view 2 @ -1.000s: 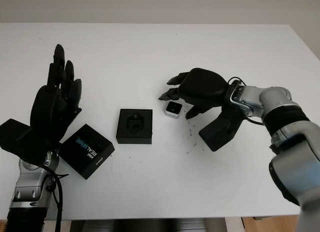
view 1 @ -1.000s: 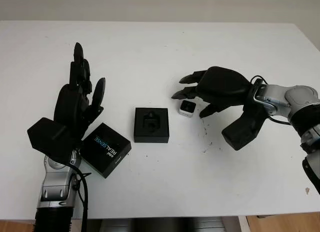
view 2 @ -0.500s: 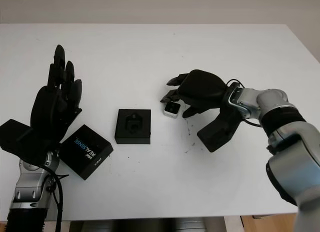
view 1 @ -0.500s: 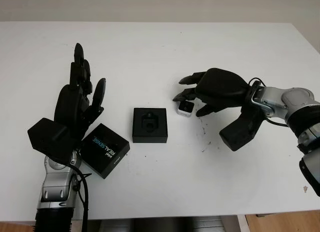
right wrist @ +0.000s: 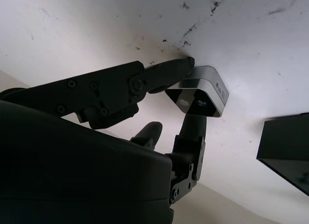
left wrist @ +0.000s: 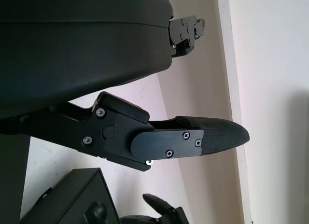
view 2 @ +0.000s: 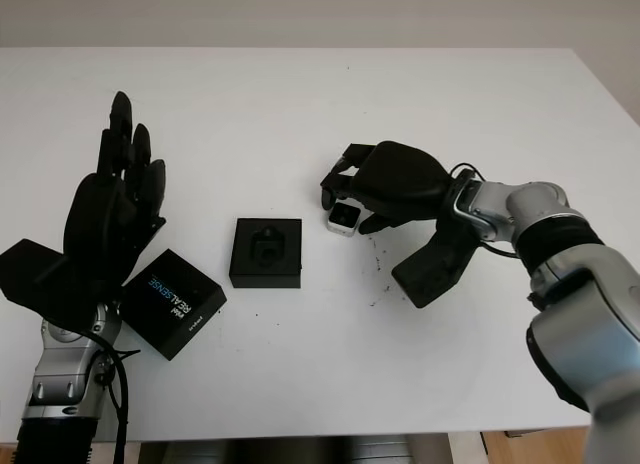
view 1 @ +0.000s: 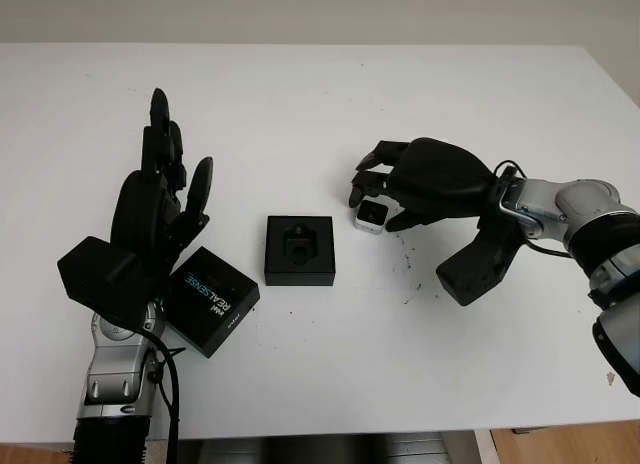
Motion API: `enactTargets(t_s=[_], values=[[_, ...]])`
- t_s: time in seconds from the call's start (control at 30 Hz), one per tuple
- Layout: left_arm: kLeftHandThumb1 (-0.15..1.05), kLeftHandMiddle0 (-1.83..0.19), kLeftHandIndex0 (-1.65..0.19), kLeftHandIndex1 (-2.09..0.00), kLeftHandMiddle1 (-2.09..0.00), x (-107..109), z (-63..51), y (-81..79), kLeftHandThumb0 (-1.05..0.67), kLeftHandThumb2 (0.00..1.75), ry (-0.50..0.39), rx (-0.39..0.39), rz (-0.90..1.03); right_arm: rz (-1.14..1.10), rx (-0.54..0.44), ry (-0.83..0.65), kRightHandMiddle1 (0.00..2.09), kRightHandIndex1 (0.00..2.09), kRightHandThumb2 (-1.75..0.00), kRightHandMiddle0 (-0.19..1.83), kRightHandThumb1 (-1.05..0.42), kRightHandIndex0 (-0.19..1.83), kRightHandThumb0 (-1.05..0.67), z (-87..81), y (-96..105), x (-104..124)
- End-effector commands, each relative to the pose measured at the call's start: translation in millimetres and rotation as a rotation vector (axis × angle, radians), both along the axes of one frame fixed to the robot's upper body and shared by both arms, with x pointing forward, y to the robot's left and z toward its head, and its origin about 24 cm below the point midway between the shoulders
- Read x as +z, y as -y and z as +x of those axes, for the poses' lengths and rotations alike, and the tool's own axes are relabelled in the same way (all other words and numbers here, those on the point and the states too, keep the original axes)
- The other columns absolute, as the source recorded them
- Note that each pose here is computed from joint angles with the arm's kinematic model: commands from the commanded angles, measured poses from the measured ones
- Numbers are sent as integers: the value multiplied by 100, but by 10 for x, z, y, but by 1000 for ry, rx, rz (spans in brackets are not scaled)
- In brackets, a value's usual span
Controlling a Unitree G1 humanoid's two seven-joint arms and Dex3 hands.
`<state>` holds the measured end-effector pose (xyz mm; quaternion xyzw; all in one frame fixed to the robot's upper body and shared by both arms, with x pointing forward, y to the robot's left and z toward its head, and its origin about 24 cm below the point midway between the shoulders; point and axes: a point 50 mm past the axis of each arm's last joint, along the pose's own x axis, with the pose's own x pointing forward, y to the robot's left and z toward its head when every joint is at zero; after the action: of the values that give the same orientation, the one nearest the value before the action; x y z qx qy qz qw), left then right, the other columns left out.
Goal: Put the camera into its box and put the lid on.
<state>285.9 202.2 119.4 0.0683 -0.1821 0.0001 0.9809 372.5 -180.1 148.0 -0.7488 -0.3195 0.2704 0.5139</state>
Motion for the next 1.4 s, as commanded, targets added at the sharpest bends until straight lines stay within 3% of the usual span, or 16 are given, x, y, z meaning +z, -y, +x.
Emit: enactTargets(t_s=[0.0,0.1,0.33,0.63,0.97,1.2,1.37], values=[[105,19,19,-5,-5,-15,-26,-1,-81,48,-2,4,9,4,17,-9,152,98,-5,-2,-97,5,-34,-5,-43,-17],[105,19,19,-4,-5,-12,-22,2,-81,48,-2,4,10,18,17,-7,164,108,-5,-8,-98,2,-34,-7,-42,-10],[105,19,19,-5,-5,-23,-10,12,-82,49,-1,4,11,40,26,17,174,132,-5,5,-99,1,-36,-18,-18,-8],[105,19,19,-3,-4,-16,-10,13,-82,49,-5,3,12,23,-6,-12,164,114,-5,23,-97,9,-36,-10,27,1],[105,19,19,-3,-4,-4,-8,25,-80,49,-2,-4,16,77,-116,-163,138,94,-6,33,-100,17,-40,24,53,13],[105,19,19,-3,-3,-4,-8,29,-79,49,-8,-12,18,170,-209,-277,139,92,-5,35,-101,15,-40,56,88,42],[105,19,19,-3,-3,-10,-6,34,-79,48,-8,-10,6,232,-265,-347,146,76,-5,31,-99,17,-40,81,111,68]])
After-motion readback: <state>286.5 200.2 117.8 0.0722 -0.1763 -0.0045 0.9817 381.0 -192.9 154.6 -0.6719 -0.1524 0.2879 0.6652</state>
